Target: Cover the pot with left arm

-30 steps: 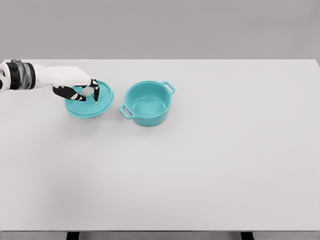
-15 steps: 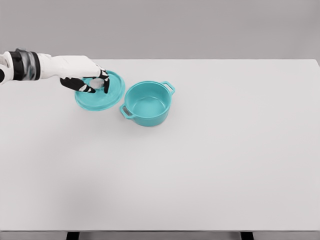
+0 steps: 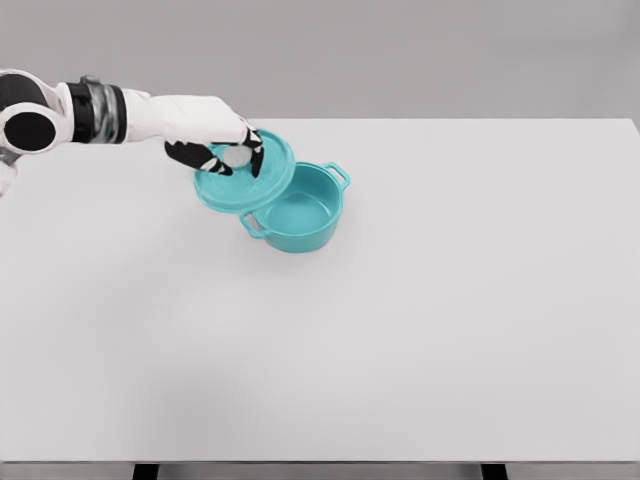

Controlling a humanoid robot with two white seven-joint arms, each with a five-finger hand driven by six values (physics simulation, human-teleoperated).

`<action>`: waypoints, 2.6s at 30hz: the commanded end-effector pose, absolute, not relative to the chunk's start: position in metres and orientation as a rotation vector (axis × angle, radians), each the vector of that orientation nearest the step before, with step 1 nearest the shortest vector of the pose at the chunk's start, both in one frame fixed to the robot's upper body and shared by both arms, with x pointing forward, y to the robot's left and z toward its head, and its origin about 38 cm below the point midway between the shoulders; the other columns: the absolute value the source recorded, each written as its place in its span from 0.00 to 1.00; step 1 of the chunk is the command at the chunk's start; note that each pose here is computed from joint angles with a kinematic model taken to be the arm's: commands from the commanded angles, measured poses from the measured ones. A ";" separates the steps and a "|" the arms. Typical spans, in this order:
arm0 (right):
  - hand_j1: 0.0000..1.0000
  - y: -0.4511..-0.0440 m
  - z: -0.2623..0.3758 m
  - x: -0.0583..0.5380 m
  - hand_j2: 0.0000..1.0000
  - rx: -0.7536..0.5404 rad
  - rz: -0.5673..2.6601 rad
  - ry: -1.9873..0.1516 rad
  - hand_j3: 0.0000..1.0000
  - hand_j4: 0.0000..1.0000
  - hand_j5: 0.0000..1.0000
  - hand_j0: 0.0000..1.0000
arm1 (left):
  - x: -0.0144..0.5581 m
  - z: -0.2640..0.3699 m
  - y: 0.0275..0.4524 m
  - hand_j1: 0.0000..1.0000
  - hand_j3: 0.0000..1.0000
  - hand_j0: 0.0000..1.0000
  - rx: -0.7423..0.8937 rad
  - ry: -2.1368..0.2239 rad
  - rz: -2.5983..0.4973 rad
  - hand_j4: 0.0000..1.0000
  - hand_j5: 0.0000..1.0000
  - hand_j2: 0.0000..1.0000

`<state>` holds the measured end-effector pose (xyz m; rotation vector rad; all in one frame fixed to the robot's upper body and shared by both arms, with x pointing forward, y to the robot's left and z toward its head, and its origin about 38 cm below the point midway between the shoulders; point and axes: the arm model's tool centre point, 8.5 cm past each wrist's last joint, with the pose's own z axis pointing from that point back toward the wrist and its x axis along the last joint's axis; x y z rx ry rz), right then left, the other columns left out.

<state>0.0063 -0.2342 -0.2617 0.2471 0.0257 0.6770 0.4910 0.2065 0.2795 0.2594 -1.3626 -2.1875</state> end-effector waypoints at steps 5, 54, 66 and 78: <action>1.00 -0.234 -0.262 0.005 1.00 0.248 0.676 0.028 1.00 1.00 1.00 1.00 | 0.490 0.270 0.172 0.49 0.49 0.49 0.198 -1.373 -2.224 0.49 0.49 0.49; 1.00 -0.234 -0.262 0.005 1.00 0.248 0.678 0.028 1.00 1.00 1.00 1.00 | 0.509 0.234 0.140 0.69 0.69 0.69 0.142 -1.281 -2.225 0.69 0.69 0.69; 1.00 -0.234 -0.262 0.006 1.00 0.248 0.676 0.026 1.00 1.00 1.00 1.00 | 0.508 0.231 0.140 0.82 0.82 0.82 0.137 -1.272 -2.231 0.82 0.82 0.82; 1.00 -0.234 -0.262 0.005 1.00 0.248 0.676 0.028 1.00 1.00 1.00 1.00 | 0.514 0.246 0.158 1.00 1.00 1.00 0.189 -1.275 -2.217 1.00 1.00 1.00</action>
